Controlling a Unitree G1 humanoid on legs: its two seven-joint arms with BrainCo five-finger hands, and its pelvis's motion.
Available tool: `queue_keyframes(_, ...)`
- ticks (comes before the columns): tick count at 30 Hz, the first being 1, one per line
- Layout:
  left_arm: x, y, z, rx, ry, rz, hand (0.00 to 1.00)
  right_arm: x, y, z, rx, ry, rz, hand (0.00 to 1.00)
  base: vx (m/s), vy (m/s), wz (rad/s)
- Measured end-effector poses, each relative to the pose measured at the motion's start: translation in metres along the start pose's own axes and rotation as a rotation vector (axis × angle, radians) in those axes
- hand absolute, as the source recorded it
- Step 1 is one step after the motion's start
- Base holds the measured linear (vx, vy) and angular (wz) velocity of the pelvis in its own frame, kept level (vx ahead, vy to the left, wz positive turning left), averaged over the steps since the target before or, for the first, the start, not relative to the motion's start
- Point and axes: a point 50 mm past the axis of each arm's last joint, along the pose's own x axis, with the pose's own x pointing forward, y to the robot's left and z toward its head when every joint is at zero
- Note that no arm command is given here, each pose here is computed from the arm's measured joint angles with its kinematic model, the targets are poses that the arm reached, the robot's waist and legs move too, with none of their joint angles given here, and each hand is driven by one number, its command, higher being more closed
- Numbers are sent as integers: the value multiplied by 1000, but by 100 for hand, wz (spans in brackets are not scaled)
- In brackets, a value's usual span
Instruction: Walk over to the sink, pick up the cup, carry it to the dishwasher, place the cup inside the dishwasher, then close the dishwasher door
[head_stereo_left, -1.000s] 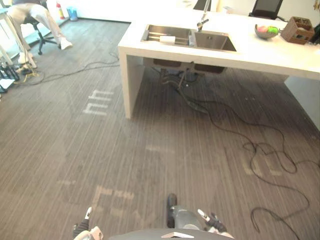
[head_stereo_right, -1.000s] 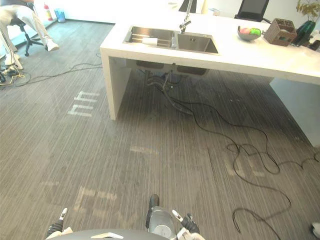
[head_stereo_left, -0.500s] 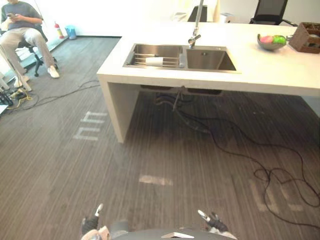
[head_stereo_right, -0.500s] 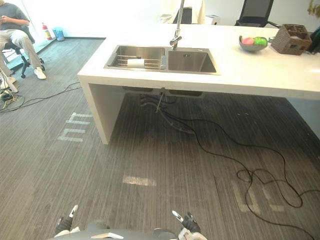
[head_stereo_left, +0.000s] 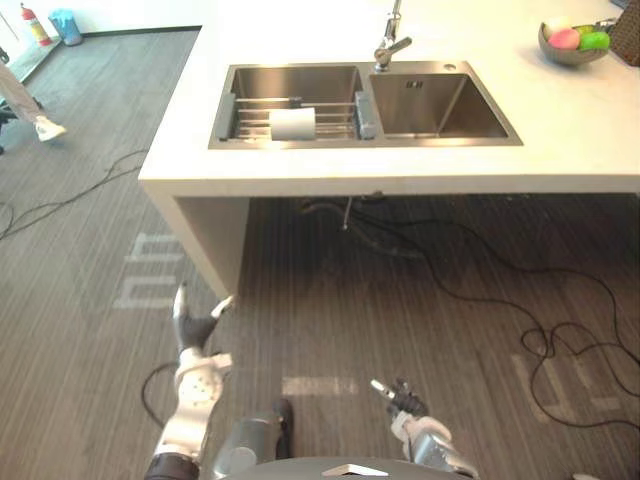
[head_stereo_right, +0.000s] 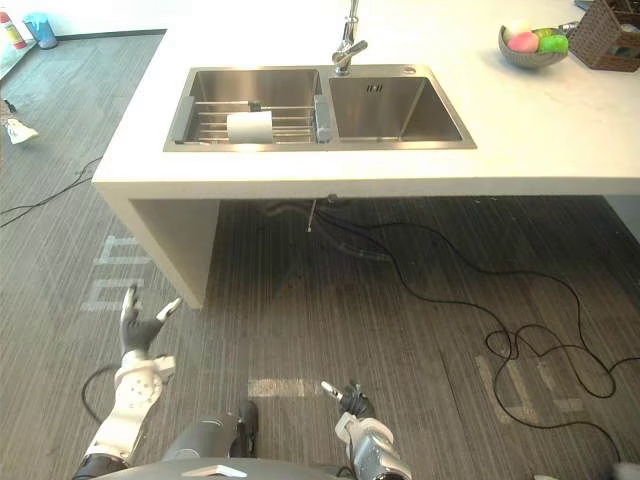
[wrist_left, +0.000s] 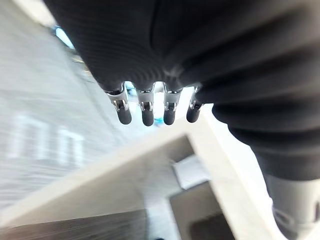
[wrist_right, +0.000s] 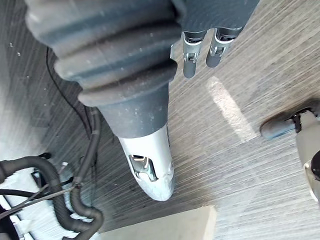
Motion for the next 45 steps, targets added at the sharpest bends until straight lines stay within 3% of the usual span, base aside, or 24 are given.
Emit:
queue_keyframes(7,18,-2,55,219,-368,-4,0,-2,-2,13,0,-96,-2,0,368,-66,-2)
queue_keyframes(12,22,16,101,192,-585,39,0,-11,-8,2,-17,-92,-25,0,380,-339,31)
queue_keyframes(15,11,5,105,192,-611,-23,0,-14,-32,7,-74,-70,-76,0,393,-334,16)
queue_keyframes(20,9,1,117,181,-628,-60,0,-19,-41,-2,-147,15,-51,0,364,-262,27)
queue_keyframes(26,22,3,113,277,-571,-105,0,-14,-52,-10,-158,102,-34,0,233,-6,17)
queue_keyframes(30,40,22,101,484,-546,-88,0,-8,-39,-15,-187,131,9,0,159,83,27)
queue_keyframes(38,76,38,81,897,-558,-219,0,-2,-28,-8,-244,147,42,0,-5,7,13)
queue_keyframes(45,93,45,106,971,-644,-240,0,-2,-27,-9,-268,158,46,0,-55,7,-8)
